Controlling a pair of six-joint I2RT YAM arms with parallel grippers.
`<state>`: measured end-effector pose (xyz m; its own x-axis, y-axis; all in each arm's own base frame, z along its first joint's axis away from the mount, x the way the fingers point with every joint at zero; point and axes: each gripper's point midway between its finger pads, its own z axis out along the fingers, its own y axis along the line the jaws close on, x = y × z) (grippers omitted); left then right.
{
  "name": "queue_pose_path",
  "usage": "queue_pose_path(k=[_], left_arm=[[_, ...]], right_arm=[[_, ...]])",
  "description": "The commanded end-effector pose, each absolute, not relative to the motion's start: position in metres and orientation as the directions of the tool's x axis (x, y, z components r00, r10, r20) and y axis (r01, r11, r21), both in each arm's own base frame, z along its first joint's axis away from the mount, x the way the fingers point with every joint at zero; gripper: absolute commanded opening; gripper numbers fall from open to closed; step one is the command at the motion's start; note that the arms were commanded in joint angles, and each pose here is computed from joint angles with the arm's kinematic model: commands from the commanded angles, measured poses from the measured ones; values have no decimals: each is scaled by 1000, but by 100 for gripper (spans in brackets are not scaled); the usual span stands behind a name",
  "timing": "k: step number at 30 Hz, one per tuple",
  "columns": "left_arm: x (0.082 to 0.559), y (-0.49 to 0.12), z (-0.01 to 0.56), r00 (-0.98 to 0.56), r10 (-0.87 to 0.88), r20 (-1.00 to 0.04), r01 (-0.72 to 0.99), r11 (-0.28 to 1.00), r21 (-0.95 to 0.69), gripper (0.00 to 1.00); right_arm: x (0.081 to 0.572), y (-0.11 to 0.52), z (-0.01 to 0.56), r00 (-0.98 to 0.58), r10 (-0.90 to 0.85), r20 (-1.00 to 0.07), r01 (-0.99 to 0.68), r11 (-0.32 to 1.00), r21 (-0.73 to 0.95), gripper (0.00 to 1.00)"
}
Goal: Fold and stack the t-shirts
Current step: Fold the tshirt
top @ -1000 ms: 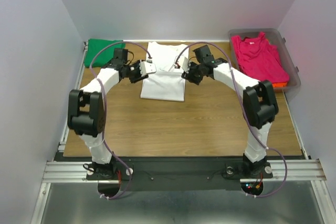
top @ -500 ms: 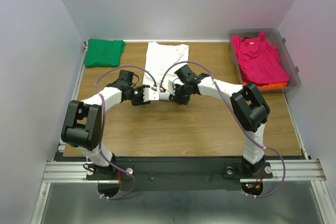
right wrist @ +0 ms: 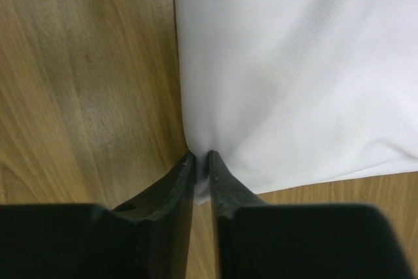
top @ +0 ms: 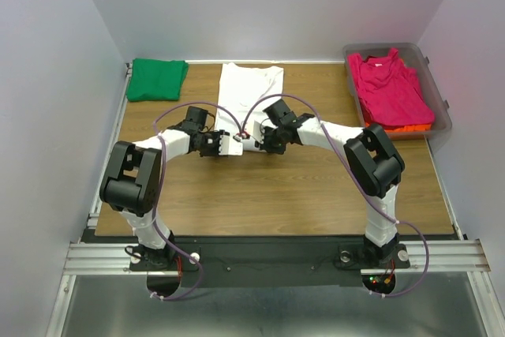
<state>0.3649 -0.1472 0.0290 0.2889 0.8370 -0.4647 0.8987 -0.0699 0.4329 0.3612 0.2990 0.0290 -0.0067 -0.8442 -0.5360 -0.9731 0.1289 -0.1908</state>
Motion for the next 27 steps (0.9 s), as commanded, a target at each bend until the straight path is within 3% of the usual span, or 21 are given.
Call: queue_pose_path(k=[1, 3, 4, 6, 13, 18, 27], left_arm=[[373, -147, 29, 305, 850, -428, 894, -101, 437, 31], [372, -150, 32, 294, 844, -449, 901, -89, 424, 19], [373, -153, 37, 293, 838, -460, 902, -83, 424, 8], [370, -159, 50, 276, 815, -510, 911, -53, 409, 0], [366, -171, 107, 233, 755, -613, 923, 27, 384, 0], [356, -175, 134, 223, 733, -642, 919, 60, 389, 0], [249, -189, 144, 215, 682, -699, 959, -10, 284, 0]], right_arm=[[364, 289, 10, -19, -871, -490, -968, 139, -210, 12], [367, 288, 16, -21, -870, -493, -963, 151, -225, 1], [369, 287, 19, -25, -871, -490, -959, 160, -234, 1], [372, 287, 31, -38, -861, -507, -951, 187, -245, 1], [380, 279, 95, -49, -801, -596, -914, 277, -297, 1], [358, 273, 122, -42, -783, -620, -926, 263, -270, 1], [254, 254, 144, -39, -794, -606, -988, 122, -96, 1]])
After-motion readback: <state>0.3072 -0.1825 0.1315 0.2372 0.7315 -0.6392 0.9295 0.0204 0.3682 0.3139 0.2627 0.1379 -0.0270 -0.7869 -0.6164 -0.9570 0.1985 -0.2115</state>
